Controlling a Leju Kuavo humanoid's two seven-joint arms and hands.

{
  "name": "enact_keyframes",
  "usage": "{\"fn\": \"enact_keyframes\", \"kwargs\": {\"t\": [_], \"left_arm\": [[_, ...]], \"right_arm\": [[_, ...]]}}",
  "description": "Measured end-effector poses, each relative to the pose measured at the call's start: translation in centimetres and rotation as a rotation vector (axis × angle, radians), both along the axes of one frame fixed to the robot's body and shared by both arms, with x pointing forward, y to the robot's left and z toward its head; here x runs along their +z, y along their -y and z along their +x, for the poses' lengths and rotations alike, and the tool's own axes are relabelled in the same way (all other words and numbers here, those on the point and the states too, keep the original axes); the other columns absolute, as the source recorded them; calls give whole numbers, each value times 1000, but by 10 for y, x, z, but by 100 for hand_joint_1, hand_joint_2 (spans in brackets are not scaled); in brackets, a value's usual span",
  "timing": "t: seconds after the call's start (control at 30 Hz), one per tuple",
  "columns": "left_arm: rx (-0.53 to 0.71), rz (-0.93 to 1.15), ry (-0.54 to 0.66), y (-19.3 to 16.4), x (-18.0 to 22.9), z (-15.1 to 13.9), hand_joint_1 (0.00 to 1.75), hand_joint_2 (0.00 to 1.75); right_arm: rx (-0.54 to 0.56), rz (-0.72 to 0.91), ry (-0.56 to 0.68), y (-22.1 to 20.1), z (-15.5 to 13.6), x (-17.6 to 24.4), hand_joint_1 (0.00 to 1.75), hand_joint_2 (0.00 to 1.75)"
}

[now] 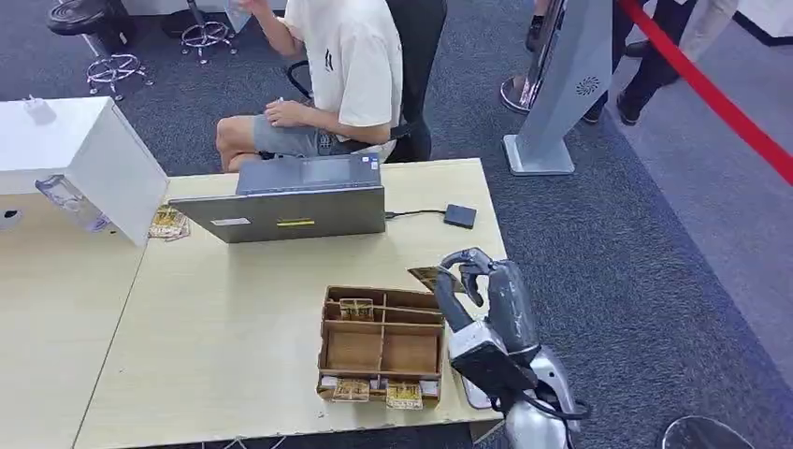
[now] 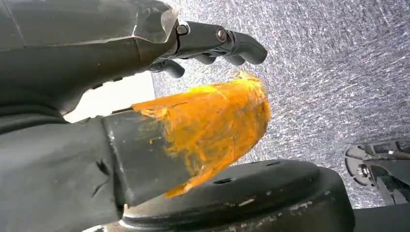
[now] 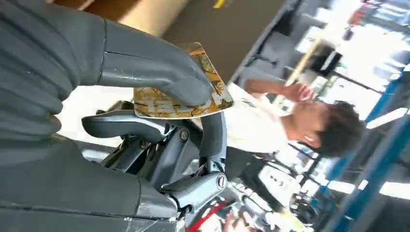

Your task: Pass the card to the sensor for recognition and then transmit it.

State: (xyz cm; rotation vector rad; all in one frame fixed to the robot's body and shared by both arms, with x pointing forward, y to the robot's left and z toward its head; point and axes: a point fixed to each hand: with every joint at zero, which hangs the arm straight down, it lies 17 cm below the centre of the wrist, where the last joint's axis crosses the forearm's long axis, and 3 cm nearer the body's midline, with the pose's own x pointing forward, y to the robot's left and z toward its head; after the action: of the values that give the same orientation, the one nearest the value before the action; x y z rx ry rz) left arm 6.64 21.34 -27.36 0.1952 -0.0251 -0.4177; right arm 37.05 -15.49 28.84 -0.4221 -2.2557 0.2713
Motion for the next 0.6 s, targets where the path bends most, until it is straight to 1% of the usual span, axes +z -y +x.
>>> {"fn": "enact_keyframes", "kwargs": {"t": [0.13, 0.33, 0.43, 0.6], "left_arm": [[1, 0, 0, 0, 0, 0, 0, 0], [-7, 0, 2, 0, 0, 0, 0, 0], [-17, 2, 4, 0, 0, 1, 0, 0], [-46, 3, 12, 0, 0, 3, 0, 0]], "right_arm": [[27, 57, 24, 8, -5, 13, 175, 175], [30, 77, 50, 15, -10, 23, 175, 175], [26, 52, 59, 13, -11, 24, 175, 175], [-1, -34, 98, 2, -14, 29, 175, 175]]}}
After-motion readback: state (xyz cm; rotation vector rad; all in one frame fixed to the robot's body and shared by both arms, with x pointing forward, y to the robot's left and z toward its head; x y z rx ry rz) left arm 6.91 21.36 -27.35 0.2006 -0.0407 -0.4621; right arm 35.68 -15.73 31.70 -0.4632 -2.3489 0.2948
